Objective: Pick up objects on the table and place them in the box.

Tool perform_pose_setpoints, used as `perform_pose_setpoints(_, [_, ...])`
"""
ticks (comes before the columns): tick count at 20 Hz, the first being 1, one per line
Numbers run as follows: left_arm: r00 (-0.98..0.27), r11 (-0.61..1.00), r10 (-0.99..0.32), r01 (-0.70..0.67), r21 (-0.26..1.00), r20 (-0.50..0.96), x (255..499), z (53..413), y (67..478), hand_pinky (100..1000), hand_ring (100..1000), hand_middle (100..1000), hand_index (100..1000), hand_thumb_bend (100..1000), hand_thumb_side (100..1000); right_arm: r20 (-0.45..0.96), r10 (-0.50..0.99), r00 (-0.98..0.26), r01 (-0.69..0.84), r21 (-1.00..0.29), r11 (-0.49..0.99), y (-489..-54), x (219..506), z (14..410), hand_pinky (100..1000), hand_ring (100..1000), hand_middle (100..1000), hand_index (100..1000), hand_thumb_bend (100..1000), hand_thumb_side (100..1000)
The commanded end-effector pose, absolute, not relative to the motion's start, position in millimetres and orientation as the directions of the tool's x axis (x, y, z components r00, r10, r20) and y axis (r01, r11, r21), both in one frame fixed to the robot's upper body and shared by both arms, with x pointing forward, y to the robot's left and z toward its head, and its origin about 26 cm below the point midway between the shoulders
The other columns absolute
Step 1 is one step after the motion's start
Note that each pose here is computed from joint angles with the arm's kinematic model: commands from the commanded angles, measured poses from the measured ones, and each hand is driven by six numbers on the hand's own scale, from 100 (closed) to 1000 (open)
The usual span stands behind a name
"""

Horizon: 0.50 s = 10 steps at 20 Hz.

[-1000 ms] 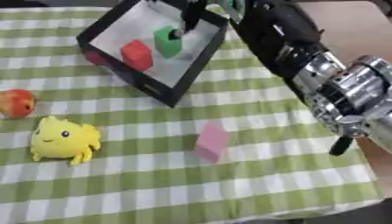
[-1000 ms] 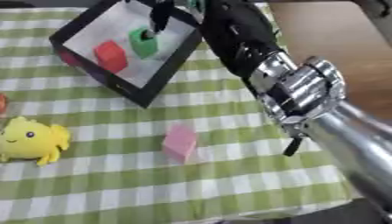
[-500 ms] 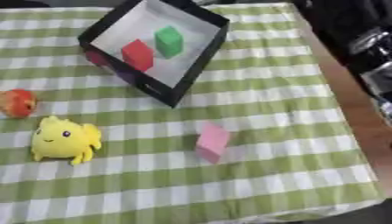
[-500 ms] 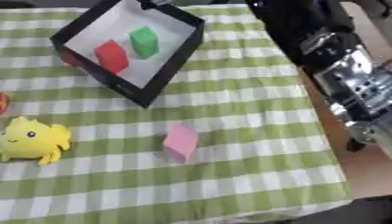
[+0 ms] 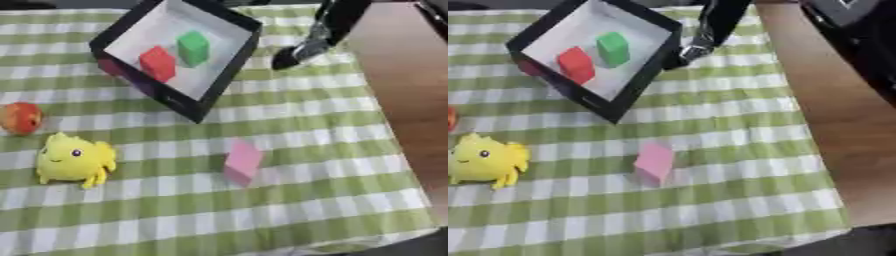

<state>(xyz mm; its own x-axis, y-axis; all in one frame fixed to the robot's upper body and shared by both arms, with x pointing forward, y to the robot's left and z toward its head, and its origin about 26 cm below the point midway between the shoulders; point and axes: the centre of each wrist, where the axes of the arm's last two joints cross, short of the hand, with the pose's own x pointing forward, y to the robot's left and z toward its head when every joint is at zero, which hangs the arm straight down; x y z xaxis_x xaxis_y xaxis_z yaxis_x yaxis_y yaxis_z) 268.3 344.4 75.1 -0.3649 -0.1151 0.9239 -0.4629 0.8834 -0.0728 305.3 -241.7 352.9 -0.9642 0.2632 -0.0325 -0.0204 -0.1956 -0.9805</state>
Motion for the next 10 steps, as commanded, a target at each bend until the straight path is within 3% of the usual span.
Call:
perform_pose_setpoints(1, [-0.380, 0.882, -0.154, -0.468, -0.047, 0.912, 268, 85, 351, 912, 638, 745, 839, 257, 710, -0.085, 0.229, -0.970, 0.026, -0.968, -0.250, -245, 287, 362, 884, 837, 777, 872, 509, 187])
perform_pose_setpoints(3, [-0.381, 0.882, -0.155, -0.468, -0.045, 0.912, 268, 85, 351, 911, 638, 745, 839, 257, 710, -0.083, 0.217, -0.973, 0.016, -0.956, -0.294, -247, 287, 354, 880, 829, 776, 871, 553, 177])
perform_pose_setpoints(4, [-0.381, 0.882, -0.156, -0.468, -0.045, 0.912, 268, 85, 351, 911, 638, 745, 839, 257, 710, -0.082, 0.212, -0.974, 0.011, -0.950, -0.313, -247, 288, 351, 879, 826, 775, 870, 521, 190])
perform_pose_setpoints(5, [-0.380, 0.883, -0.155, -0.468, -0.045, 0.912, 268, 85, 351, 911, 638, 745, 839, 259, 709, -0.076, 0.210, -0.975, 0.002, -0.944, -0.329, -248, 289, 347, 877, 818, 770, 868, 561, 169])
perform_pose_setpoints(6, [-0.380, 0.883, -0.155, -0.467, -0.045, 0.912, 268, 85, 351, 911, 638, 745, 839, 259, 710, -0.067, 0.209, -0.976, -0.010, -0.939, -0.345, -247, 289, 344, 876, 816, 770, 868, 525, 190])
perform_pose_setpoints(10, [-0.379, 0.886, -0.152, -0.462, -0.045, 0.913, 268, 84, 350, 911, 637, 745, 839, 260, 710, -0.055, 0.190, -0.980, -0.025, -0.919, -0.394, -238, 292, 333, 869, 810, 768, 864, 523, 187])
